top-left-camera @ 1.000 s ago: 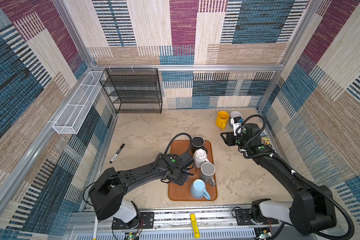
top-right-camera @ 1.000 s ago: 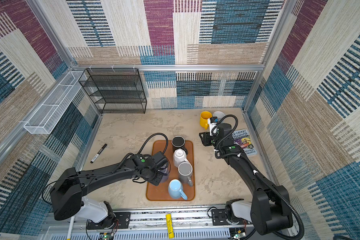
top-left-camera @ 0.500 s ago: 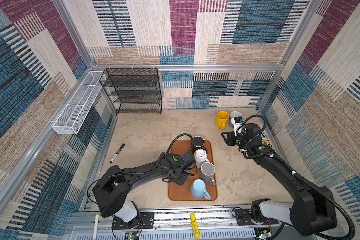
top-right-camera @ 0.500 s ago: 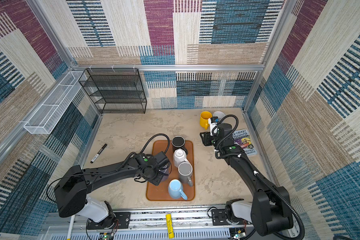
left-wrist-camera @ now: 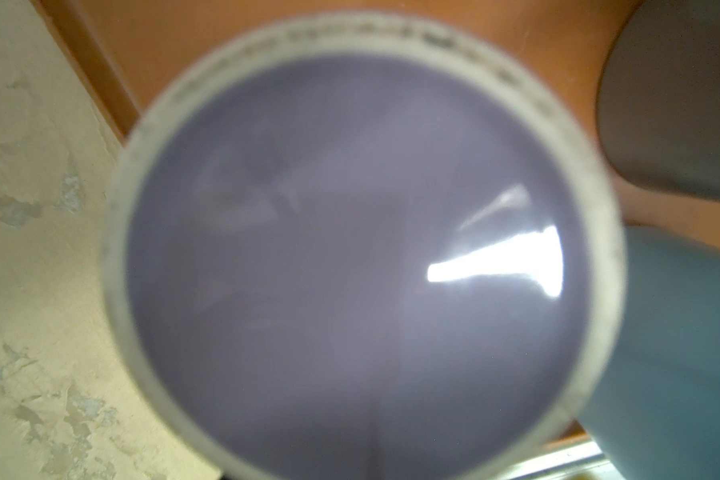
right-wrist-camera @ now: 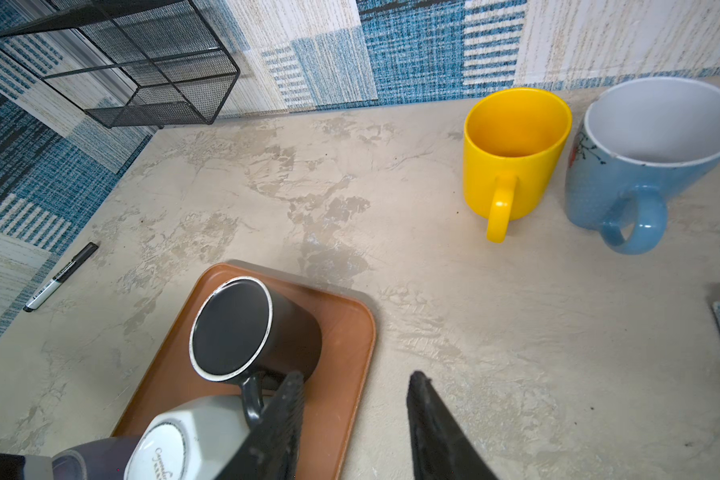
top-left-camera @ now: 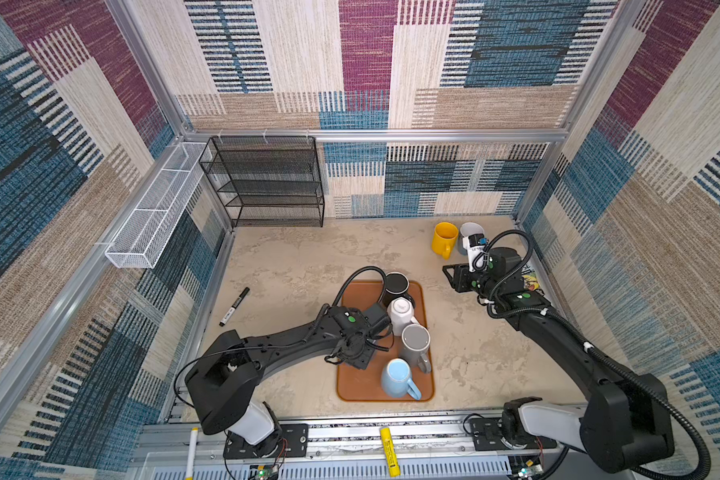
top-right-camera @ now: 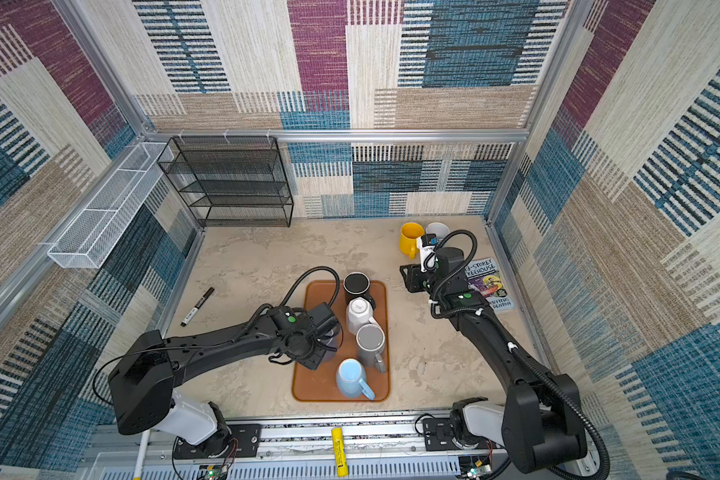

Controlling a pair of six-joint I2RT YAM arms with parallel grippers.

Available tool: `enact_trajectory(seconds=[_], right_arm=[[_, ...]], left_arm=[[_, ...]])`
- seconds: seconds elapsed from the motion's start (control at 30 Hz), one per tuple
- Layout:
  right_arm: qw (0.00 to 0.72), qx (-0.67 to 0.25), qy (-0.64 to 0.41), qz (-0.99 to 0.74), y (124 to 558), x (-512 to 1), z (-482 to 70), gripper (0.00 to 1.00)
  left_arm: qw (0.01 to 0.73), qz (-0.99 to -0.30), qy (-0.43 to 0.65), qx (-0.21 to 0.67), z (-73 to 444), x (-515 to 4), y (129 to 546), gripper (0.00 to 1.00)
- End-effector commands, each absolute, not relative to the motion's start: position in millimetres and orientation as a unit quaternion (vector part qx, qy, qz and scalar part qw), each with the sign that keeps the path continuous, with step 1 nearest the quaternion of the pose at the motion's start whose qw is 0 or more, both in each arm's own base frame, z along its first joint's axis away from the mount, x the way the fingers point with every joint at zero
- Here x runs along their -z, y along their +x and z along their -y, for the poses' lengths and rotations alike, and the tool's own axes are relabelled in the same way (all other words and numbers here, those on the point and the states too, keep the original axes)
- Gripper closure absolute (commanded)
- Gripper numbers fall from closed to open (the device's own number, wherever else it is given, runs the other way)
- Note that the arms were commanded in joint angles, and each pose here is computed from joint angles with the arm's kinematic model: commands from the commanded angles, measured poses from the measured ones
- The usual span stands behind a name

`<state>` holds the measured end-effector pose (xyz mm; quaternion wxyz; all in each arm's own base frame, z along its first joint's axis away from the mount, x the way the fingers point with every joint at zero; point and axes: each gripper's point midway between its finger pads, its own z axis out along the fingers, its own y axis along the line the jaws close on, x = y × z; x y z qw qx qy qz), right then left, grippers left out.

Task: Turn the mug right side up
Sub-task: 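Close the left gripper on the purple mug's base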

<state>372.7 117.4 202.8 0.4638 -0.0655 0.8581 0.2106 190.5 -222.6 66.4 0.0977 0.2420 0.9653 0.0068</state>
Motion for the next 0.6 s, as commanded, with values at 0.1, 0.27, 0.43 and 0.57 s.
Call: enact_trajectory(seconds=[0.1,0.27,0.43,0.57], right_arm=[[0.475,-0.213,-0.072,-0.851,371.9,-210.6,-118.8,0.56],[0.474,-0.217,-0.072,-0.85,369.8,-210.0,-119.7,0.56],[0.472,-0.234,-0.076,-0.847,368.4,-210.8,-124.8,0.56],[0.469,-0.241,-0.078,-0.846,366.3,-209.6,-127.1,0.56]], left_arm=[[0.107,-0.966,0.235,-0.027,215.1,-68.1,195.0,0.7],[0.11,-0.965,0.235,-0.031,214.8,-68.2,196.5,0.71],[0.111,-0.965,0.235,-0.034,214.2,-67.9,197.4,0.72],[0.109,-0.965,0.237,-0.034,214.4,-67.0,197.0,0.86]])
